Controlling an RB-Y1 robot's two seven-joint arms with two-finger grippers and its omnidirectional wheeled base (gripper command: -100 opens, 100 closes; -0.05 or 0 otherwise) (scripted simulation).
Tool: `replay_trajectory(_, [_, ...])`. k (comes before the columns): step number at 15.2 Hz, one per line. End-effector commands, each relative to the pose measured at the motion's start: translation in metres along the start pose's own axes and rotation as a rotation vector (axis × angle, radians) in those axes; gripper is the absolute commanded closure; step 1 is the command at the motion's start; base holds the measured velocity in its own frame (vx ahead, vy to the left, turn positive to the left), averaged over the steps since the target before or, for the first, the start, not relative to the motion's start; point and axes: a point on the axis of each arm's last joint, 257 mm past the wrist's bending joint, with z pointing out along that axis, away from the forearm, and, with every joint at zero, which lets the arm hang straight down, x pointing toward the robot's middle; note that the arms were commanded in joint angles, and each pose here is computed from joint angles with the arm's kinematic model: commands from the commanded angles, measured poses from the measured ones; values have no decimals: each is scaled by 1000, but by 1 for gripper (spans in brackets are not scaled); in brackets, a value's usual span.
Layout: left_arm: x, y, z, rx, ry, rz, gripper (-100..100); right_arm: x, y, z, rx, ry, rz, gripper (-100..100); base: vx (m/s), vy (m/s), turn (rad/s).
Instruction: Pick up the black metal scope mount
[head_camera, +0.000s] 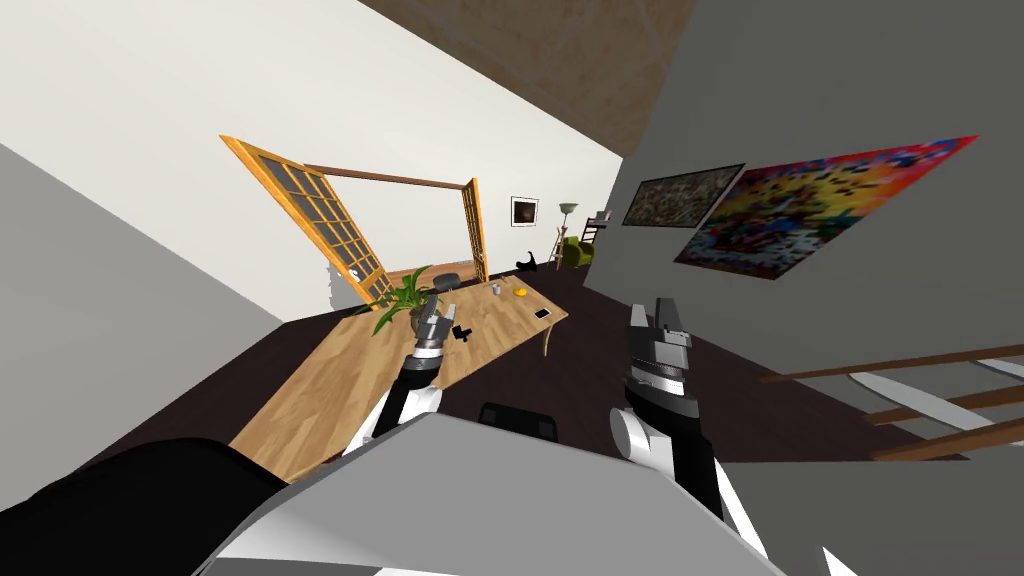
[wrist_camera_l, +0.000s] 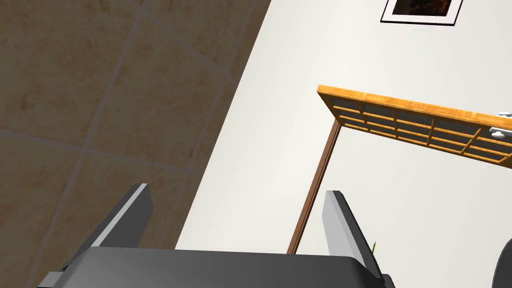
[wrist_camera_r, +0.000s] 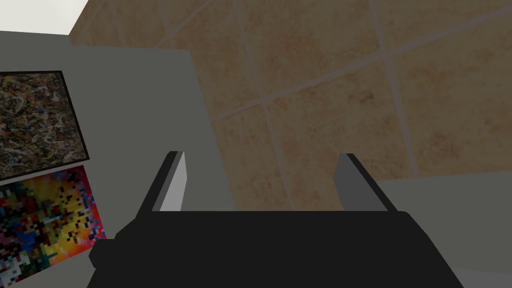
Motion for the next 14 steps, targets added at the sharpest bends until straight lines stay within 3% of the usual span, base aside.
replay_trajectory(1, [1,19,-9,-57,26,-5,-100,0,0,0,0,0,0,0,48,-51,-155])
replay_trajectory(2, [0,38,-19,-111,48,-8,-100,0,0,0,0,0,0,0,38,-47,-124])
replay_trajectory(3, [0,38,-19,-111,48,-8,-100,0,0,0,0,0,0,0,34,-41,-89])
replay_trajectory(4, [-2,58,-31,-170,68,-10,-100,0,0,0,0,0,0,0,48,-47,-139])
replay_trajectory(5, [-2,58,-31,-170,68,-10,-100,0,0,0,0,0,0,0,48,-42,-132])
replay_trajectory(8, [-8,94,-58,-288,105,-16,-100,0,0,0,0,0,0,0,50,-50,-149])
replay_trajectory(9, [-10,99,-61,-299,105,-14,-100,0,0,0,0,0,0,0,47,-47,-147])
replay_trajectory(10, [-14,115,-76,-358,123,-16,-100,0,0,0,0,0,0,0,49,-48,-163])
replay_trajectory(11, [-16,119,-79,-368,120,-15,-100,0,0,0,0,0,0,0,47,-44,-150])
replay_trajectory(12, [-23,138,-99,-439,131,-16,-100,0,0,0,0,0,0,0,56,-51,-181])
replay_trajectory(13, [-23,138,-99,-440,134,-15,-100,0,0,0,0,0,0,0,56,-45,-152])
replay_trajectory(14, [-31,155,-119,-507,137,-21,-100,0,0,0,0,0,0,0,58,-45,-184])
